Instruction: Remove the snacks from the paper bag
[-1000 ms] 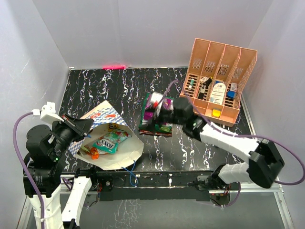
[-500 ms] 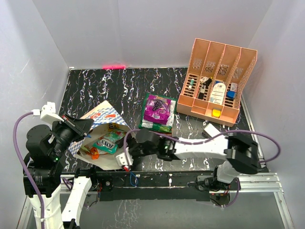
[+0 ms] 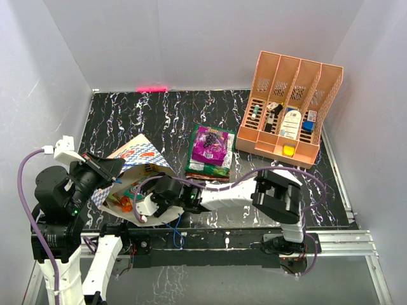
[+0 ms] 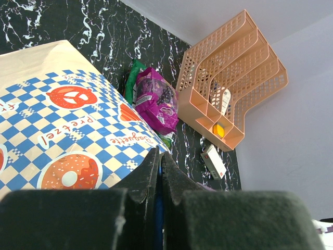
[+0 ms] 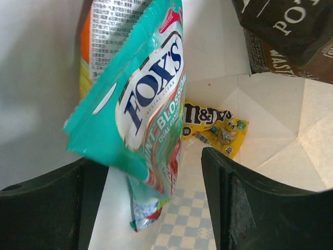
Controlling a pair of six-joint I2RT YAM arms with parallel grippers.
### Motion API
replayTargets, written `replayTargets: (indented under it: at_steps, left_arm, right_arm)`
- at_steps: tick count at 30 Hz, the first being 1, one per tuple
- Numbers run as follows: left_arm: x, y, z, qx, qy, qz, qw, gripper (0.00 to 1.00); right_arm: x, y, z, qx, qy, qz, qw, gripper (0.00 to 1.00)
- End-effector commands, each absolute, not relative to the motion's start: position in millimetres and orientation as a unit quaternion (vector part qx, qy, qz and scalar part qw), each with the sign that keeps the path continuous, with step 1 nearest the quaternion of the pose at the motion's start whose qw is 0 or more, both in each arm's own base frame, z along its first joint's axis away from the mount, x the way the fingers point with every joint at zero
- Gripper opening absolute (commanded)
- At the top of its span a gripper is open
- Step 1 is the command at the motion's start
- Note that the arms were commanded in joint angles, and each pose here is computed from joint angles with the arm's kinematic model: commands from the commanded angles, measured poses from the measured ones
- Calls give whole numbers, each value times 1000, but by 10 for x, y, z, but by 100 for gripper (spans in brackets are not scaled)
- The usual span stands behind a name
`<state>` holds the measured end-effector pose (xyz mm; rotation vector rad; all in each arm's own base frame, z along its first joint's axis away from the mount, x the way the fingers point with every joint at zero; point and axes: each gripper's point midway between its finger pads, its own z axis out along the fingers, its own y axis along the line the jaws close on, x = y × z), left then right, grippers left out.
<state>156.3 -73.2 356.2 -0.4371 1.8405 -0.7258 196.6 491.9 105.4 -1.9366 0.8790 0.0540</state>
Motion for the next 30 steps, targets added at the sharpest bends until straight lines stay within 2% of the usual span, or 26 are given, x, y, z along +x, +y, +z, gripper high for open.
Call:
replayTargets:
  at_steps: [1,5,8,18,20,21,30]
  left_arm:
    - [1578,-731,3627,-180,769,-304,533,0]
    - [1579,-726,3614,-182,769,-302,533,0]
    - [1579,-727,3626,-181,768,-303,534,0]
    - [1590,-693,3644,-186,769,-294,536,0]
    - [1602,-699,3636,-186,769,-296,535,0]
    - [1606,-700,3631,-187,769,-297,534,0]
    - [1606,-701,3632,-188,769,-297,534,0]
  right_arm:
    - [2233,5089,1242,-771,366,-46,520,73]
    - [2313,5206,1143,-770,364,-61,521,72]
    - [2403,5268,1083,-767,367,-83,520,65]
    - [2407,5353,1323,-744,377,-52,550,26]
    - [2401,5343,1370,-741,380,-40,552,10]
    - [2407,5330,1414,-737,385,-34,554,8]
    - [2268,5153,1934,-690,417,55,588,7]
